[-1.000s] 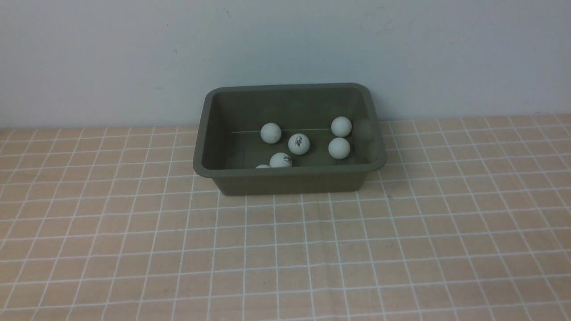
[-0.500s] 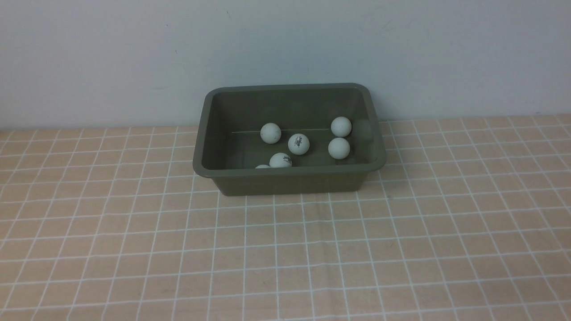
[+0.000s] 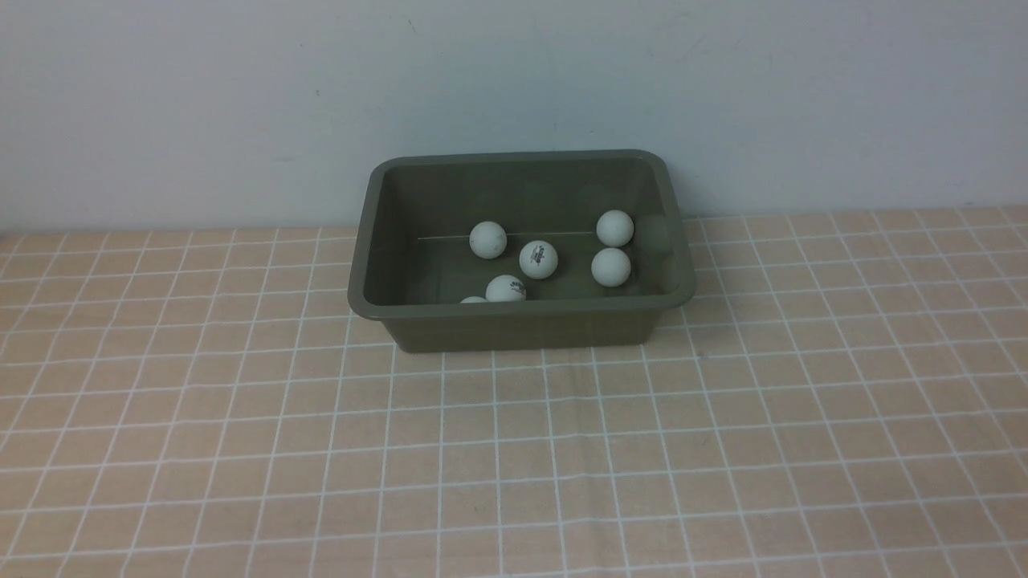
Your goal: Put the table tennis balls into the box on the light coffee tablecloth.
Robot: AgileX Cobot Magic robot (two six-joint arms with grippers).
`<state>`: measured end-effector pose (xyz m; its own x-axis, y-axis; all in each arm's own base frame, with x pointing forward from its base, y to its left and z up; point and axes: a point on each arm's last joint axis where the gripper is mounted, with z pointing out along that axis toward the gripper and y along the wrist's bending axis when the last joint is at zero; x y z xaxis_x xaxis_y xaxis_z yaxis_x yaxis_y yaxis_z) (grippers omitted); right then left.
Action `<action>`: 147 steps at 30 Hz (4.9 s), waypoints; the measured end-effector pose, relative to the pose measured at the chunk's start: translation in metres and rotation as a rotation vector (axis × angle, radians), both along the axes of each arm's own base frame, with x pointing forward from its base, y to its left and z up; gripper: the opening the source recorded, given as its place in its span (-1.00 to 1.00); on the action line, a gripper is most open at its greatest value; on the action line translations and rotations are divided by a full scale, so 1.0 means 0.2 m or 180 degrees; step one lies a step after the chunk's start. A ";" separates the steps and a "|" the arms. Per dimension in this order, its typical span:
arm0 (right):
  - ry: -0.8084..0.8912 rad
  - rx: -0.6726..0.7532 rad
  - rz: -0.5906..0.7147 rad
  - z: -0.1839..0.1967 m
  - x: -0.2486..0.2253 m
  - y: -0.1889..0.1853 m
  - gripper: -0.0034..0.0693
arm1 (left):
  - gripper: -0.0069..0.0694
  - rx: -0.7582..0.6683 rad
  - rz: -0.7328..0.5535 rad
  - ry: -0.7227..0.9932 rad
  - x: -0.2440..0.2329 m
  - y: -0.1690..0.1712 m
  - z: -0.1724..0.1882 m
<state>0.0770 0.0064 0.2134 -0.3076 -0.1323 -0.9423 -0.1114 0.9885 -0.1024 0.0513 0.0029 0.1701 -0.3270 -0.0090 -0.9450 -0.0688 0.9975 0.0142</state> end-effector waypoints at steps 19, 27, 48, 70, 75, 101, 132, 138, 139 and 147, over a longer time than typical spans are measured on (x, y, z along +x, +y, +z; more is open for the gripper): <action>0.0000 0.0000 0.0000 0.00 0.00 0.00 -0.95 | -1.00 -0.0010 0.0000 -0.0014 0.00 0.00 0.00; -0.0003 0.0000 0.0000 0.00 0.00 0.00 -0.95 | -1.00 -0.0010 0.0000 -0.0014 0.00 0.00 0.00; -0.0646 0.0332 0.0044 0.05 -0.15 0.01 -0.95 | -1.00 -0.0030 -0.0001 -0.0019 0.00 0.00 0.00; -0.0204 0.0336 0.0031 -0.18 -0.12 0.01 -0.95 | -1.00 -0.0033 -0.0001 -0.0020 0.00 0.00 0.00; -0.0210 0.0339 0.0030 -0.18 -0.12 0.01 -0.95 | -1.00 -0.0033 -0.0001 -0.0020 0.00 0.00 0.00; -0.0231 0.0328 0.0027 -0.18 -0.12 0.01 -0.95 | -1.00 -0.0033 -0.0001 -0.0020 0.00 0.00 0.00; -0.0240 0.0426 -0.0120 -0.17 -0.12 -0.01 -0.95 | -1.00 -0.0033 -0.0001 -0.0020 0.00 0.00 0.00; -0.0239 0.0462 -0.0134 -0.17 -0.12 -0.01 -0.95 | -1.00 -0.0033 -0.0001 -0.0020 0.00 0.00 0.00; -0.0241 0.0463 -0.0135 -0.17 -0.12 -0.01 -0.95 | -1.00 -0.0033 -0.0001 -0.0020 0.00 0.00 0.00; -0.0241 0.0482 -0.0136 -0.17 -0.12 -0.01 -0.95 | -1.00 -0.0033 -0.0001 -0.0020 0.00 0.00 0.00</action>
